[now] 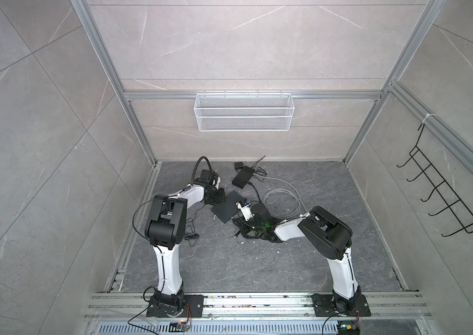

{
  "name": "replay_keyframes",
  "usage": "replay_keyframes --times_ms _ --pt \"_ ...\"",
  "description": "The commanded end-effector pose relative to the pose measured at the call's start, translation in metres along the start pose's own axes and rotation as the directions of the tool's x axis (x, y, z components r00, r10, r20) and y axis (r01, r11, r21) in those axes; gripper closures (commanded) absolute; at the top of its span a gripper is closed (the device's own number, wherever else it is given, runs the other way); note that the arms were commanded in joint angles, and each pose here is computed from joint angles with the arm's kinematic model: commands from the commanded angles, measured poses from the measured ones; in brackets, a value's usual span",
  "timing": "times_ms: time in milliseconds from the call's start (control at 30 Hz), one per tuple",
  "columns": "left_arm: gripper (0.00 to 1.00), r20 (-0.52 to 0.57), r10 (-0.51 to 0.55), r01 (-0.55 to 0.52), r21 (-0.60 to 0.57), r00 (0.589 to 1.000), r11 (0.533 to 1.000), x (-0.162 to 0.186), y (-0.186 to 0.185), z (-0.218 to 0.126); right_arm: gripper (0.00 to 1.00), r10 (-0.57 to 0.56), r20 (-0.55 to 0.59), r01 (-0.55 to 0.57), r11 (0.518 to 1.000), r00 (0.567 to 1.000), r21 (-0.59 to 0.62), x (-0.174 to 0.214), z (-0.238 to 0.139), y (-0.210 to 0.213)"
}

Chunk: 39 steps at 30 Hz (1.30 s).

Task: Insert the plug into the switch port

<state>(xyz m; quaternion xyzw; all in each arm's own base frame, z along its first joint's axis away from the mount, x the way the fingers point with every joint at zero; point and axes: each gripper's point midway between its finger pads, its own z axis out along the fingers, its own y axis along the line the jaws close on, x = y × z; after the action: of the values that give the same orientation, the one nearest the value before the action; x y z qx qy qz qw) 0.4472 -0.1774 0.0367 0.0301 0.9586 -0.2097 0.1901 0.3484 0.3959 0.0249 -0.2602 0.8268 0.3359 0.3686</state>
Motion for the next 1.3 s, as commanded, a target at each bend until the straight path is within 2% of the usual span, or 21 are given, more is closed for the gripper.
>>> replay_keyframes --times_ms 0,133,333,567,733,900,1033,1133,1267 --pt "0.64 -0.257 -0.07 0.065 -0.031 0.964 0.997 0.079 0.003 0.012 0.98 -0.015 -0.01 0.014 1.0 1.0 -0.014 0.008 0.013 0.002" --pt "0.64 -0.25 -0.089 0.078 -0.052 0.964 0.996 0.079 0.006 0.011 0.98 -0.043 0.017 0.044 0.997 0.999 -0.068 0.006 0.01 0.014" --pt "0.65 -0.243 -0.105 0.091 -0.065 0.964 0.994 0.078 0.008 0.012 0.99 -0.056 -0.02 0.055 0.996 0.998 -0.065 0.017 0.016 0.014" --pt "0.67 -0.259 -0.103 0.095 -0.045 0.96 0.995 0.083 0.004 0.011 0.98 -0.006 -0.049 0.011 0.996 0.999 0.089 0.022 0.021 -0.015" --pt "0.68 -0.287 -0.117 0.115 -0.024 0.951 0.993 0.096 -0.002 0.008 0.98 0.033 -0.058 -0.019 0.975 0.998 0.221 0.02 0.019 -0.032" --pt "0.68 -0.311 -0.13 0.127 -0.032 0.941 0.991 0.106 -0.001 0.007 0.98 0.04 -0.024 -0.033 0.966 0.999 0.255 0.006 0.01 -0.029" --pt "0.69 -0.321 -0.151 0.146 -0.039 0.935 0.989 0.111 0.0 0.005 0.98 -0.03 0.032 0.02 0.963 0.999 0.269 -0.014 0.003 -0.013" --pt "0.7 -0.33 -0.169 0.168 -0.031 0.929 0.985 0.115 -0.002 0.005 0.98 -0.119 0.009 0.11 0.945 0.993 0.307 -0.022 0.005 0.001" --pt "0.7 -0.337 -0.183 0.192 -0.009 0.923 0.981 0.122 -0.007 0.007 0.98 -0.142 0.042 0.125 0.954 0.989 0.272 -0.024 0.01 0.011"
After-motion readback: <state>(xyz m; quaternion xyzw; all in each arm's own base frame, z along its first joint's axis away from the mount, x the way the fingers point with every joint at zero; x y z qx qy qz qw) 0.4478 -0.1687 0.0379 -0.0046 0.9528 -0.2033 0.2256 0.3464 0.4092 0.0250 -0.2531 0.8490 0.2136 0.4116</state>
